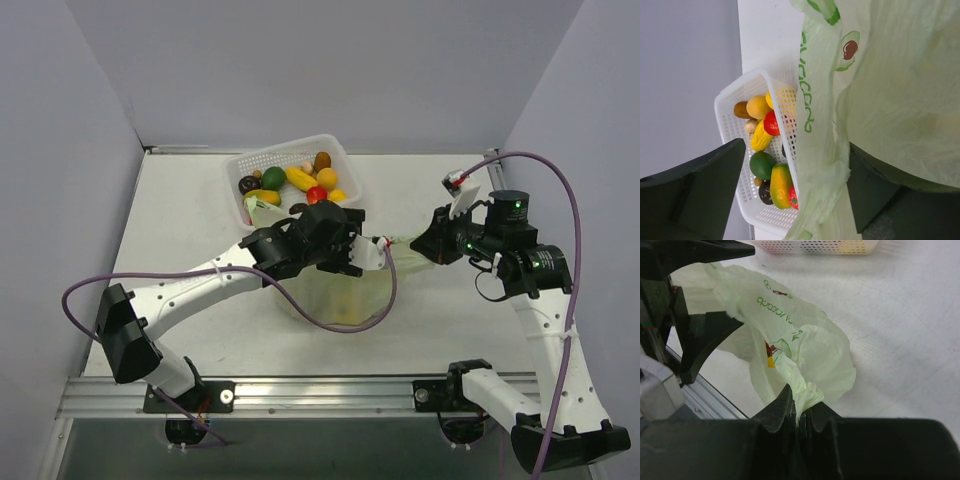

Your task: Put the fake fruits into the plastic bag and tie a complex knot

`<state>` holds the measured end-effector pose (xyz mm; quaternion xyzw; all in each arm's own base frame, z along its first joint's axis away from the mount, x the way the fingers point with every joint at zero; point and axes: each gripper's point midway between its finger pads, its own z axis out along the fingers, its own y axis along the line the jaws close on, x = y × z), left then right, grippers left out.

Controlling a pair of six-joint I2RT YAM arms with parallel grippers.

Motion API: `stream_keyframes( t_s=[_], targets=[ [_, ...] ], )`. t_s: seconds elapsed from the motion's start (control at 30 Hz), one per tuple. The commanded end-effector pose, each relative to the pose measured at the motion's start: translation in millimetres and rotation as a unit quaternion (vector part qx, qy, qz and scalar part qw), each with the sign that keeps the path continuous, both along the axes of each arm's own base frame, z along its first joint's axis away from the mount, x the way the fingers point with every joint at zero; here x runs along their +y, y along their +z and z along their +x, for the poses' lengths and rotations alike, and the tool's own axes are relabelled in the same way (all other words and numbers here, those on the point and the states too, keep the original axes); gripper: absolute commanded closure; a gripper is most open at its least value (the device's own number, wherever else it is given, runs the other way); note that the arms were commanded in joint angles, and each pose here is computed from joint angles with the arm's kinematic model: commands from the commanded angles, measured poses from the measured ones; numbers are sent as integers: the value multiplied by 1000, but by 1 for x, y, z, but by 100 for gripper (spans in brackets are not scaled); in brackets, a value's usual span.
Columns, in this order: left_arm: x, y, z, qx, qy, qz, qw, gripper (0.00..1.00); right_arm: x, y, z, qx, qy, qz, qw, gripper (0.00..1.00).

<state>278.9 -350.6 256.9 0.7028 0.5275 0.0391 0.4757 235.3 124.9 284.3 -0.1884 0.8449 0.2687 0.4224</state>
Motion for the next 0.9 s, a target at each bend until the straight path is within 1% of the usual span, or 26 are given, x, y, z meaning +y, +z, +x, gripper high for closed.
stream_keyframes(
  t_s=[0.0,0.1,0.13,0.2,0.23,0.3,0.33,0.37,0.4,0.43,0.47,0.5,0.53,0.57,0.6,0.67,0.73,0.87],
  targets=[
    [-13,21,3,28,-14,-59,998,14,6,1,-7,-9,32,3,999,100],
    [-10,4,-5,97,-30,-72,992,30,8,4,-8,-14,41,6,999,100],
    [-12,-2,-8,120,-36,-78,989,38,10,7,-10,-17,48,10,999,100],
    [-7,-9,-7,168,-27,-93,981,46,13,8,-12,-20,59,14,998,100],
    [-10,-17,-11,201,-32,-98,974,60,14,10,-13,-22,64,15,998,100],
    [-7,-20,-11,245,-23,-115,962,75,14,11,-13,-25,66,15,997,100],
    [-7,-24,-10,261,-17,-119,958,89,14,12,-13,-27,65,14,997,100],
    [-9,-24,-17,282,-27,-126,951,95,13,13,-13,-32,64,12,997,100],
    [-8,-29,-20,305,-21,-131,943,100,13,15,-12,-37,63,10,997,97],
    [-8,-31,-23,318,-20,-134,938,100,11,17,-11,-42,58,7,997,67],
    [-8,-33,-26,331,-20,-137,934,100,7,22,-10,-51,50,1,997,47],
    [-10,-35,-34,353,-30,-142,924,100,4,24,-9,-59,44,-6,997,30],
    [-7,-38,-36,362,-28,-143,921,100,1,29,-10,-74,38,-13,996,11],
    [-7,-39,-39,367,-28,-144,919,100,-7,31,-8,-85,21,-26,996,4],
    [-8,-40,-41,373,-32,-146,916,100,-11,35,-8,-104,23,-38,994,0],
    [-6,-37,-40,377,-32,-154,913,100,-14,43,-18,-133,37,-41,990,0],
    [-7,-31,-39,381,-37,-163,909,100,-20,41,-24,-152,53,-50,986,0],
    [-6,-31,-37,389,-34,-164,906,100,-17,39,-57,-225,118,-75,964,0]
  ],
)
